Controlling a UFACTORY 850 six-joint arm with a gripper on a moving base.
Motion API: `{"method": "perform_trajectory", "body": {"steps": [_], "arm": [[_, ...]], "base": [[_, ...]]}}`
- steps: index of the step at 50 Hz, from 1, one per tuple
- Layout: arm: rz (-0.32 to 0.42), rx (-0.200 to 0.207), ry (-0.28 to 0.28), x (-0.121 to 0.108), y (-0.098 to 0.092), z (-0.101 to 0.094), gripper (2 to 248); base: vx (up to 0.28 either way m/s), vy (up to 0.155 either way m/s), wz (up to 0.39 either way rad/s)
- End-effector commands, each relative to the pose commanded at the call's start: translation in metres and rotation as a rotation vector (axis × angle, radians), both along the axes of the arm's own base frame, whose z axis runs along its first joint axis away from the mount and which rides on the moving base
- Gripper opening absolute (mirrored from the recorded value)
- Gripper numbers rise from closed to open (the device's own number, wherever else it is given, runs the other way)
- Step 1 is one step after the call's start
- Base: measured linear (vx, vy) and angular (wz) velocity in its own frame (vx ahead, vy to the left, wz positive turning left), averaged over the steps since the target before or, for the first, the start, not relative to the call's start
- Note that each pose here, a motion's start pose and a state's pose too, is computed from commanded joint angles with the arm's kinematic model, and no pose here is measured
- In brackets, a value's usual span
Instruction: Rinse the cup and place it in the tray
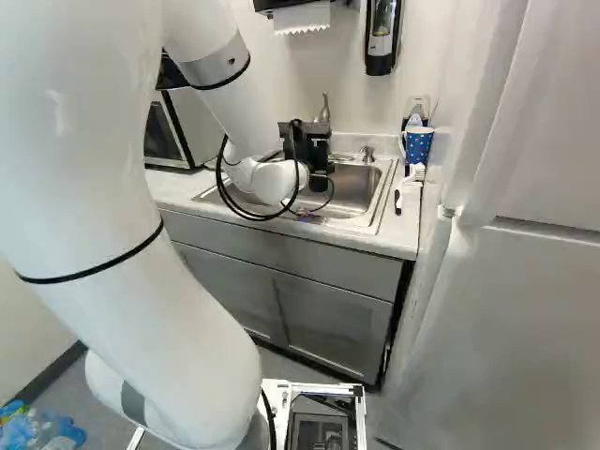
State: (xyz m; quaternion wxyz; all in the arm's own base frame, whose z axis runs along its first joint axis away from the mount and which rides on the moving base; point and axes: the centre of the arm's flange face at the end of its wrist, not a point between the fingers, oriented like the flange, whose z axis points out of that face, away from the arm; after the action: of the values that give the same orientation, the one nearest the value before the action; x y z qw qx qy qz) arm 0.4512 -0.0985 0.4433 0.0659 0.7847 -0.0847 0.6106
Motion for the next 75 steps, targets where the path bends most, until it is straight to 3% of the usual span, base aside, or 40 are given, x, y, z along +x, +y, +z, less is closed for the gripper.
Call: {"method": "perform_trajectory", "body": {"steps": [75], "arm": [[0.000,0.000,0.000,0.0000,0.0000,0.0000,125]], "base": [[0.000,0.000,0.000]]}}
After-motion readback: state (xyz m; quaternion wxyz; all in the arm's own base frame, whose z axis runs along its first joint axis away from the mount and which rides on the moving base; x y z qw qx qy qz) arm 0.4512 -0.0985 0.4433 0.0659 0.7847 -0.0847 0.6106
